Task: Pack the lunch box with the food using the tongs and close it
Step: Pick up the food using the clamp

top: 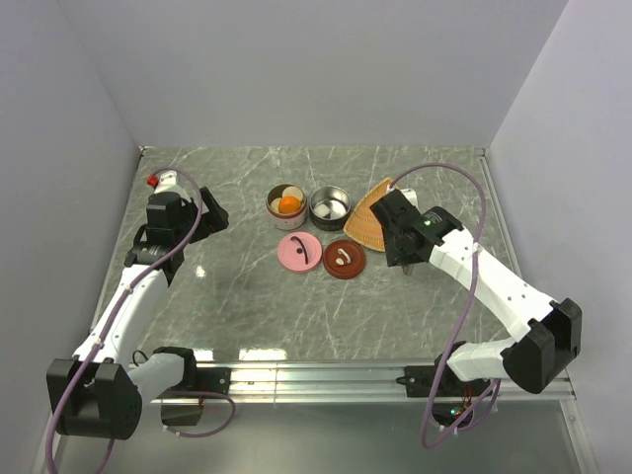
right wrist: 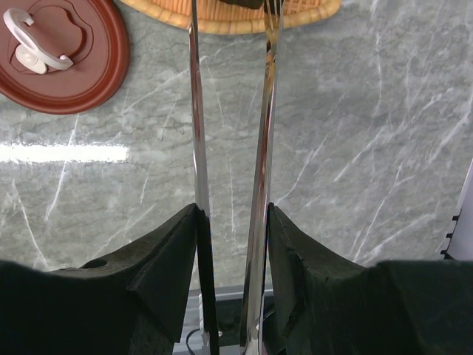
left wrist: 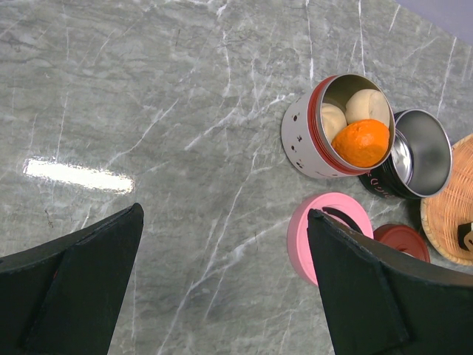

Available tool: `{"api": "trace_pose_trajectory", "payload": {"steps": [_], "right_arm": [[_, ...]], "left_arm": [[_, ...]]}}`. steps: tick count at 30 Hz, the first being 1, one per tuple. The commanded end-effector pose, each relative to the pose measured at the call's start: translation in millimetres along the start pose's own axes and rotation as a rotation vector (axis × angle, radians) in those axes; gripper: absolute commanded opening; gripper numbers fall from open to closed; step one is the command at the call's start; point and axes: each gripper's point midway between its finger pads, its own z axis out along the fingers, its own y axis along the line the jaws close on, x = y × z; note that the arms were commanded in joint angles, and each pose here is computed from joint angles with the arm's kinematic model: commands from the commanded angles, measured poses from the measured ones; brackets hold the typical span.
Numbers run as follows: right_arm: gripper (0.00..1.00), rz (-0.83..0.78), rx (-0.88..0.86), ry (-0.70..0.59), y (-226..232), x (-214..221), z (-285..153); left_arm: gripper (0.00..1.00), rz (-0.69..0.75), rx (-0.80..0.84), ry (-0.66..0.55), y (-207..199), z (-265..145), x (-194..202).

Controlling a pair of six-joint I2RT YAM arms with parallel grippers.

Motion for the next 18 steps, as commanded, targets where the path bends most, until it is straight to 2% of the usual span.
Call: {"api": "trace_pose_trajectory", "payload": {"steps": [1, 6, 13, 18], "right_arm": [[0.49, 0.006, 0.010, -0.028, 1, -8, 7], [0.47, -0.001, 0.040, -0.017, -4, -5, 8], [0.29, -0.018, 0.069, 0.011, -10, 2, 9], [0.27, 0.015, 0.021, -0.053, -5, -23, -12]], "left_arm": [[1.00, 0.000, 0.031, -0.056, -7, -4, -14], [0.99, 0.002, 0.032, -0.059, -7, -6, -13], [1.00, -0.001, 0.034, -0.060, -7, -7, -12], [0.99, 0.000, 0.033, -0.062, -6, -7, -12]]}}
